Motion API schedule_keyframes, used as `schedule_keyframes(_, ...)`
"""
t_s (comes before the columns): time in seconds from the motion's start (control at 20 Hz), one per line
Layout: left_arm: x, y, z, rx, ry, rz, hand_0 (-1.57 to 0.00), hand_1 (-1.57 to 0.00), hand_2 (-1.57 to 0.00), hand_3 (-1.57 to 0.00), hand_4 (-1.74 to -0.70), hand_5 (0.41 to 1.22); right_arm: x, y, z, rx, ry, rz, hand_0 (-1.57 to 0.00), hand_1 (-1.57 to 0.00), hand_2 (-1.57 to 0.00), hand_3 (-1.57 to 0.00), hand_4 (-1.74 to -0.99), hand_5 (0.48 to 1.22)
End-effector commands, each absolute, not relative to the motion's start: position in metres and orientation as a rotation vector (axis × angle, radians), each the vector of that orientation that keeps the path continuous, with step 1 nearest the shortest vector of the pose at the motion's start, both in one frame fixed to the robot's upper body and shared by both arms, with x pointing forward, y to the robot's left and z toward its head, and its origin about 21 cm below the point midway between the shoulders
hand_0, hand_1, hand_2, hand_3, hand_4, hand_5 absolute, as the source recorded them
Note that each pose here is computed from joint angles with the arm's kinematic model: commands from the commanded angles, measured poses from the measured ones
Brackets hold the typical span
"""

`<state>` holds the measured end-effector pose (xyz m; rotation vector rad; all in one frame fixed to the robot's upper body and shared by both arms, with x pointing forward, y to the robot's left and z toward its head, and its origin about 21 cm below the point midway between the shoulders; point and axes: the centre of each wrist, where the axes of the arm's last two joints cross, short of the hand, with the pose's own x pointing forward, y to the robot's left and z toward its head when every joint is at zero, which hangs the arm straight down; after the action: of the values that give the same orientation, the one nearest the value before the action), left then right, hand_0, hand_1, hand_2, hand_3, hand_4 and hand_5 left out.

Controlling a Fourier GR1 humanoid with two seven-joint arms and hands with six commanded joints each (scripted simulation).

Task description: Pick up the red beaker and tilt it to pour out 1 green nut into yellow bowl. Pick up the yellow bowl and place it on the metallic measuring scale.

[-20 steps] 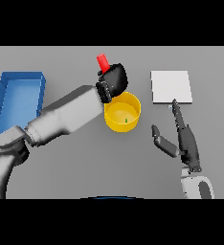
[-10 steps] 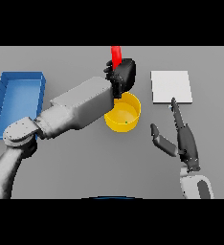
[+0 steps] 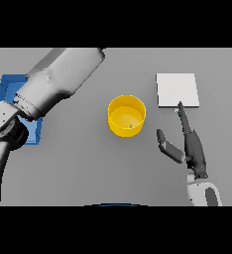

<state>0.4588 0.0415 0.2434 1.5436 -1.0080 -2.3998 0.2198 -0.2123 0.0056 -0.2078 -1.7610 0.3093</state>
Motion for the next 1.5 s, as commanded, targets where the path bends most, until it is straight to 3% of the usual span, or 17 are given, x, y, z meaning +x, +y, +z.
schedule_keyframes(0.0,0.464,0.05,0.257,1.51,-1.033,-2.295,-1.57,-1.57,-1.57,-1.29,-1.73,1.221,0.222,-0.211,0.006,-0.211,-1.772,0.313,0.0,0.0,0.0,0.0,-1.001,0.683)
schedule_keyframes(0.15,0.478,0.09,0.286,1.417,-1.109,-1.941,-1.57,-1.57,-1.57,-1.43,-1.73,1.221,0.226,-0.21,0.005,-0.215,-1.764,0.316,0.0,0.0,0.0,0.0,-0.99,0.672)
schedule_keyframes(0.3,0.488,0.144,0.296,1.329,-1.184,-1.605,-1.57,-1.57,-1.57,-1.45,-1.74,1.221,0.226,-0.209,0.006,-0.195,-1.764,0.299,0.0,0.0,0.0,0.0,-1.006,0.669)
schedule_keyframes(0.45,0.492,0.204,0.289,1.254,-1.243,-1.292,-1.57,-1.57,-1.57,-1.45,-1.74,1.221,0.226,-0.207,0.002,-0.165,-1.772,0.28,0.0,0.0,0.0,0.0,-0.996,0.664)
schedule_keyframes(0.6,0.488,0.265,0.261,1.193,-1.191,-1.003,-1.57,-1.57,-1.57,-1.41,-1.74,1.221,0.226,-0.21,0.002,-0.174,-1.765,0.298,0.0,0.0,0.0,0.0,-1.034,0.655)
schedule_keyframes(0.7,0.483,0.288,0.243,1.142,-1.189,-0.818,-1.57,-1.57,-1.57,-1.43,-1.74,1.221,0.229,-0.209,0.004,-0.186,-1.76,0.299,0.0,0.0,0.0,0.0,-1.05,0.653)
schedule_keyframes(0.95,0.464,0.325,0.188,1.011,-1.163,-0.498,-1.57,-1.57,-1.57,-1.47,-1.74,1.221,0.226,-0.209,0.006,-0.215,-1.762,0.338,0.0,0.0,0.0,0.0,-1.048,0.651)
schedule_keyframes(1.45,0.395,0.329,0.119,0.887,-1.159,-0.239,-1.57,-1.57,-1.57,-1.45,-1.74,1.221,0.224,-0.214,0.002,-0.218,-1.746,0.349,0.0,0.0,0.0,0.0,-1.015,0.646)
